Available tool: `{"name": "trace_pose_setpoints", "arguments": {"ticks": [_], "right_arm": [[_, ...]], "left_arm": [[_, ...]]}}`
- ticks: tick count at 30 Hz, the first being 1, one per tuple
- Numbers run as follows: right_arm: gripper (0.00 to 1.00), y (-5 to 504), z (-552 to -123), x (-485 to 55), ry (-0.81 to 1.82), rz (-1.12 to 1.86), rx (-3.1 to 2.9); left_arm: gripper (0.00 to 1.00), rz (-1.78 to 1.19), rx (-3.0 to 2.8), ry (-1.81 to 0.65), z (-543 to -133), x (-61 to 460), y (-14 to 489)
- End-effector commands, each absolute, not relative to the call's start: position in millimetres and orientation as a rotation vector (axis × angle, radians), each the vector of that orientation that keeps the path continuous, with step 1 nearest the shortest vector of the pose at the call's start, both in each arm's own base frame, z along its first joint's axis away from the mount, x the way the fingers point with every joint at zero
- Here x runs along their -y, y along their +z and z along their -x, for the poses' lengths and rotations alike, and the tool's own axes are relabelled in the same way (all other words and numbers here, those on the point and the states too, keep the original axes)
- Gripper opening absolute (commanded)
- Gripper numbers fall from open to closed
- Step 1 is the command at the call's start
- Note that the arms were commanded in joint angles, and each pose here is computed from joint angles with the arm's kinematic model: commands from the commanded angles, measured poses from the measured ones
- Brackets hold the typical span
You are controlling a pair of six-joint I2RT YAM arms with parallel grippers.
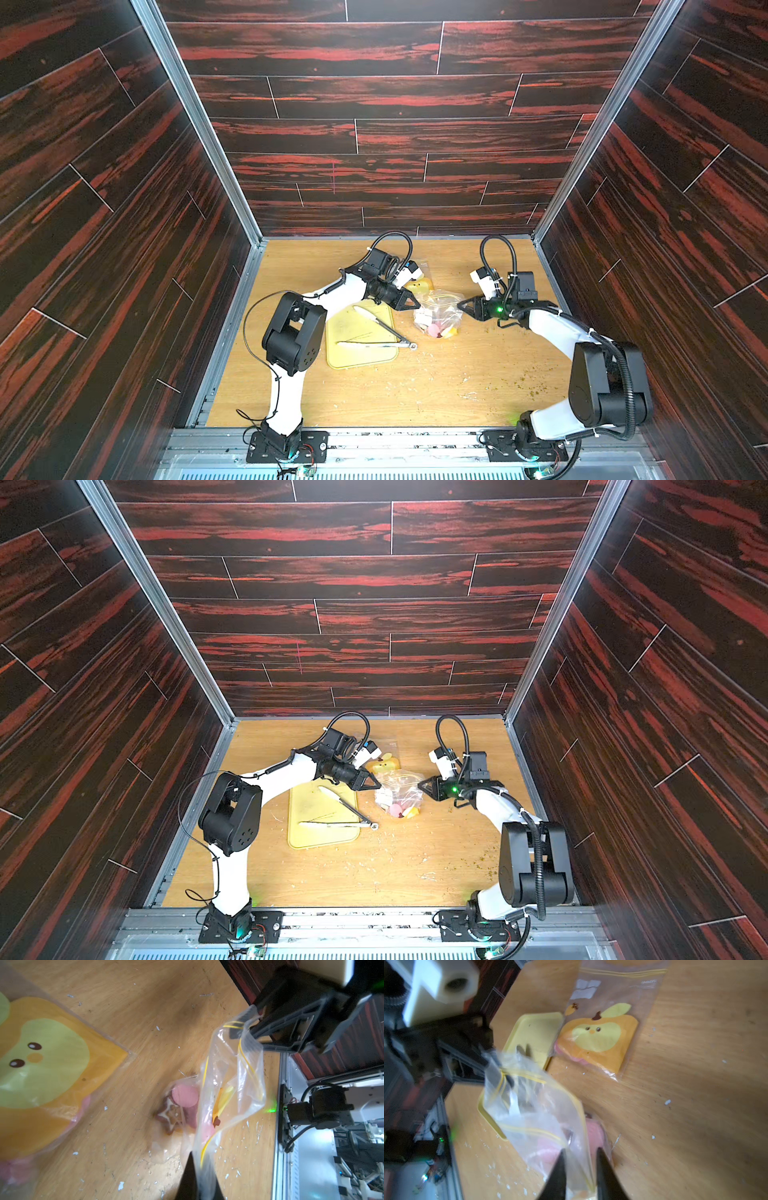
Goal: Put the cookies into a resealable bag to prevent moisture
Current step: Close the ziploc bag at the center of the board.
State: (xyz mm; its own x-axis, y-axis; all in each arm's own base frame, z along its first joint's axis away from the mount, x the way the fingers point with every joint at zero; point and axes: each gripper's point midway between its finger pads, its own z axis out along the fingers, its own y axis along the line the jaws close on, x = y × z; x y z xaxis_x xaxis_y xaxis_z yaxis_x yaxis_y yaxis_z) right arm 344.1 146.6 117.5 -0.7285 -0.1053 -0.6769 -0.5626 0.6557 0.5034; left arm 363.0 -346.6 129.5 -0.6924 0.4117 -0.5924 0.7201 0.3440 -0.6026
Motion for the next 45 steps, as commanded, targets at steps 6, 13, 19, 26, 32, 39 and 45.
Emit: {"name": "trace_pose_setpoints", "arguments": {"ticks": [6,13,19,26,32,39,45], "right_arm": [[0.38,148.5,-323.0,-165.1,1.099,0.652,-2.004],[0.35,161.7,-323.0,-165.9,1.071,0.680,-1.917],[0.19,162.7,-324.4,-162.9,1.037,0.649,-1.906],[0.16,166.7,-329.5,-162.6,1.052,0.615,-1.894],[0.17,167.0,-332.5,-161.4,1.045,0.599,-1.902],[0.00,164.5,-333.0,-157.6,1.053,0.572,-1.936],[0.00,165.1,-337.2,-136.6,1.072,0.388,-2.071]], "left_arm": [[0.00,-1.004,-2.308,-1.383,-362.9,344.1,147.2],[0.00,-0.991,-2.403,-1.364,-362.2,335.7,139.8],[0.00,-0.965,-2.456,-1.343,-365.5,331.0,133.6],[0.00,-0.969,-2.476,-1.321,-365.4,327.4,131.9],[0.00,-0.983,-2.473,-1.323,-362.8,326.4,135.6],[0.00,-0.987,-2.478,-1.309,-361.1,321.6,140.7],[0.00,-1.028,-2.539,-1.206,-355.8,308.5,136.4]]}}
